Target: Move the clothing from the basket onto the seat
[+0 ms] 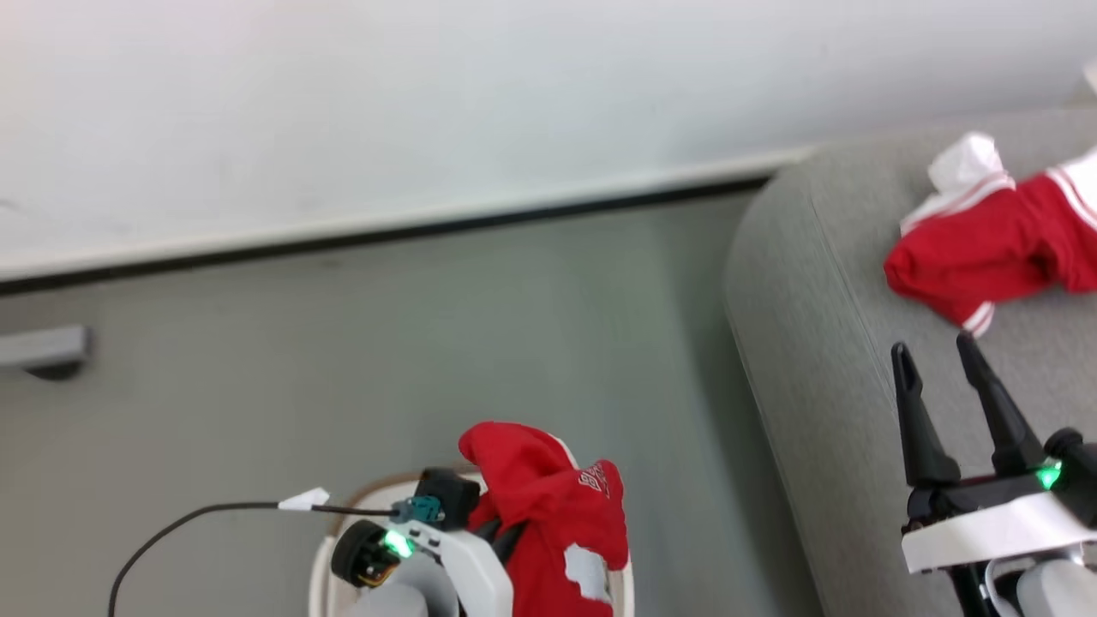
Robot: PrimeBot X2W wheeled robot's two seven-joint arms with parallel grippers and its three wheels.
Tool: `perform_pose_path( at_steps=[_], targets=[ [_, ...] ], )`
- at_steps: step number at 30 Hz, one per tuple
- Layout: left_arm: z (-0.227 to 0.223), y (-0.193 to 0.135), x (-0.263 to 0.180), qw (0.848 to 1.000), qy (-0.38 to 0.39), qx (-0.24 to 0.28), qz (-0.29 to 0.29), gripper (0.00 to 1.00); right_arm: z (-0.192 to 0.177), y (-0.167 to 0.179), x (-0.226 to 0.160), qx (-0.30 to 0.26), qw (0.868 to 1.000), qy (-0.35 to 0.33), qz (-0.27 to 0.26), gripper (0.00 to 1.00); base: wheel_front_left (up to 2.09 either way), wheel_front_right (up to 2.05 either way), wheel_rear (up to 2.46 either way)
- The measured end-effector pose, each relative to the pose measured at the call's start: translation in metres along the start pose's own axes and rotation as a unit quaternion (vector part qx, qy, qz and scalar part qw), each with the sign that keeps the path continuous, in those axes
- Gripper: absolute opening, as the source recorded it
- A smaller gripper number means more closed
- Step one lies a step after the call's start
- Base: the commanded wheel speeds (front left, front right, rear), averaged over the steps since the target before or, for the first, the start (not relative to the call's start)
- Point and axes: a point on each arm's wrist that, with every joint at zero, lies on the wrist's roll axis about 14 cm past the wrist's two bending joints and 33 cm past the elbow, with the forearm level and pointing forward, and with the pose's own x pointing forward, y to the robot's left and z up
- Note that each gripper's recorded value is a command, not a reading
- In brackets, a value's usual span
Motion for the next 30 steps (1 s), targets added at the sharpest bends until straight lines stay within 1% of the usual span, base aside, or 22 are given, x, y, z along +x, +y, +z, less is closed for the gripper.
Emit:
perform_pose_path(
  at_steps=[4,8,10,17,20,26,30],
  targets=[
    [0.045,0.002,-0.021,0.997,-0.074,0.007,0.025,0.0,0.01,0.019,-0.007,0.014,1.0,-0.015,0.022,1.0,0.0,0.0,0.0],
    [0.082,0.003,-0.048,0.989,-0.139,0.034,0.046,0.0,0.017,0.039,-0.01,0.025,0.998,-0.025,0.045,1.0,0.0,0.0,0.0],
    [0.102,0.002,-0.061,0.982,-0.174,0.044,0.056,0.0,0.019,0.048,-0.012,0.029,0.998,-0.028,0.055,1.0,0.0,0.0,0.0],
    [0.17,-0.001,-0.109,0.952,-0.28,0.089,0.081,0.0,0.022,0.079,-0.016,0.045,0.994,-0.031,0.092,1.0,0.0,0.0,0.0],
    [0.198,-0.004,-0.127,0.94,-0.312,0.108,0.089,0.0,0.022,0.089,-0.017,0.049,0.993,-0.032,0.103,1.0,0.0,0.0,0.0],
    [0.241,-0.013,-0.159,0.918,-0.36,0.129,0.1,0.0,0.016,0.107,-0.022,0.058,0.99,-0.023,0.123,1.0,0.0,0.0,0.0],
    [0.251,-0.017,-0.169,0.913,-0.373,0.132,0.104,0.0,0.012,0.116,-0.023,0.062,0.989,-0.018,0.135,1.0,0.0,0.0,0.0]
  ],
)
